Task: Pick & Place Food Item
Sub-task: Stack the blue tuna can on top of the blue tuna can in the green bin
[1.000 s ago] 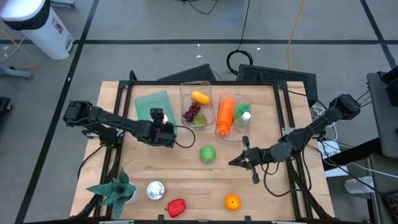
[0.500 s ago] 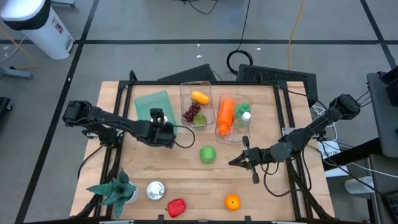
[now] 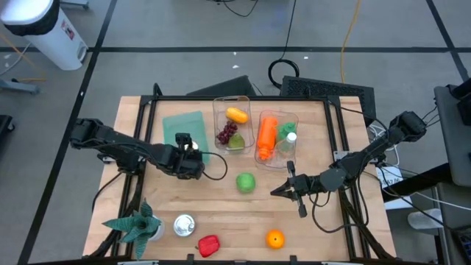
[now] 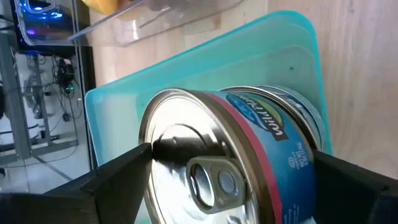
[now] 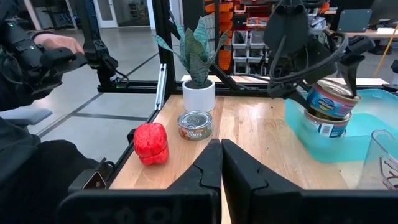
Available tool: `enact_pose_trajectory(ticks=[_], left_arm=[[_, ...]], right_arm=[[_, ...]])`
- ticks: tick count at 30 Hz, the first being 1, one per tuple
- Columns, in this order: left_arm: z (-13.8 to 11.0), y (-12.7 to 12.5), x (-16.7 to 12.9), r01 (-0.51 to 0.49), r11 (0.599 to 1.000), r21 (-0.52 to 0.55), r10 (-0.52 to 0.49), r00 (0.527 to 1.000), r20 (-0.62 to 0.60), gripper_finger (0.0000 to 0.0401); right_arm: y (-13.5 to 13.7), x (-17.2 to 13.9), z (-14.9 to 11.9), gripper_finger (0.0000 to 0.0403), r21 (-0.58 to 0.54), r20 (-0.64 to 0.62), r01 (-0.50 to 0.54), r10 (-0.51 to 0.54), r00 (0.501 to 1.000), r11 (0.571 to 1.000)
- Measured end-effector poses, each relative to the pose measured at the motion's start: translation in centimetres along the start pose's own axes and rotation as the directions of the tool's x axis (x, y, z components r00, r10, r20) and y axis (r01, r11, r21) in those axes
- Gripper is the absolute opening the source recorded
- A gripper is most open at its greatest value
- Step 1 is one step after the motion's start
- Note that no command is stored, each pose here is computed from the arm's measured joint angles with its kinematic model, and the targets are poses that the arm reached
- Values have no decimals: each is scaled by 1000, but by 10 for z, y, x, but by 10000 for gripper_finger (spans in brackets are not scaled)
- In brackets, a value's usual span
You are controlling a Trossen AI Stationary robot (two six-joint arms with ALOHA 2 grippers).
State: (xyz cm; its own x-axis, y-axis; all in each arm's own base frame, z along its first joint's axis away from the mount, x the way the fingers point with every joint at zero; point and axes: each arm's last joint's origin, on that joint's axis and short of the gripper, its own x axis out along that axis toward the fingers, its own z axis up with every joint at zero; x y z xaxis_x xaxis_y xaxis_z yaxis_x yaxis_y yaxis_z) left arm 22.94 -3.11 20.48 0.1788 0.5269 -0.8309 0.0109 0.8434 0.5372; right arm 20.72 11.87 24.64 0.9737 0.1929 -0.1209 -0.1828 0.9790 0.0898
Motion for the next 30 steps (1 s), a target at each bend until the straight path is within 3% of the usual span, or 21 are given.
enact_pose_trajectory(ticks=[24, 30], left_arm=[[-2, -1, -1, 60, 998, 26, -59, 998, -23, 377], [4, 4, -12, 103, 995, 8, -103, 994, -24, 377]], right_arm=[[0, 0, 0, 0, -10, 0, 1, -1, 1000, 1000], [0, 0, 0, 0, -11, 0, 0, 0, 1000, 1000]])
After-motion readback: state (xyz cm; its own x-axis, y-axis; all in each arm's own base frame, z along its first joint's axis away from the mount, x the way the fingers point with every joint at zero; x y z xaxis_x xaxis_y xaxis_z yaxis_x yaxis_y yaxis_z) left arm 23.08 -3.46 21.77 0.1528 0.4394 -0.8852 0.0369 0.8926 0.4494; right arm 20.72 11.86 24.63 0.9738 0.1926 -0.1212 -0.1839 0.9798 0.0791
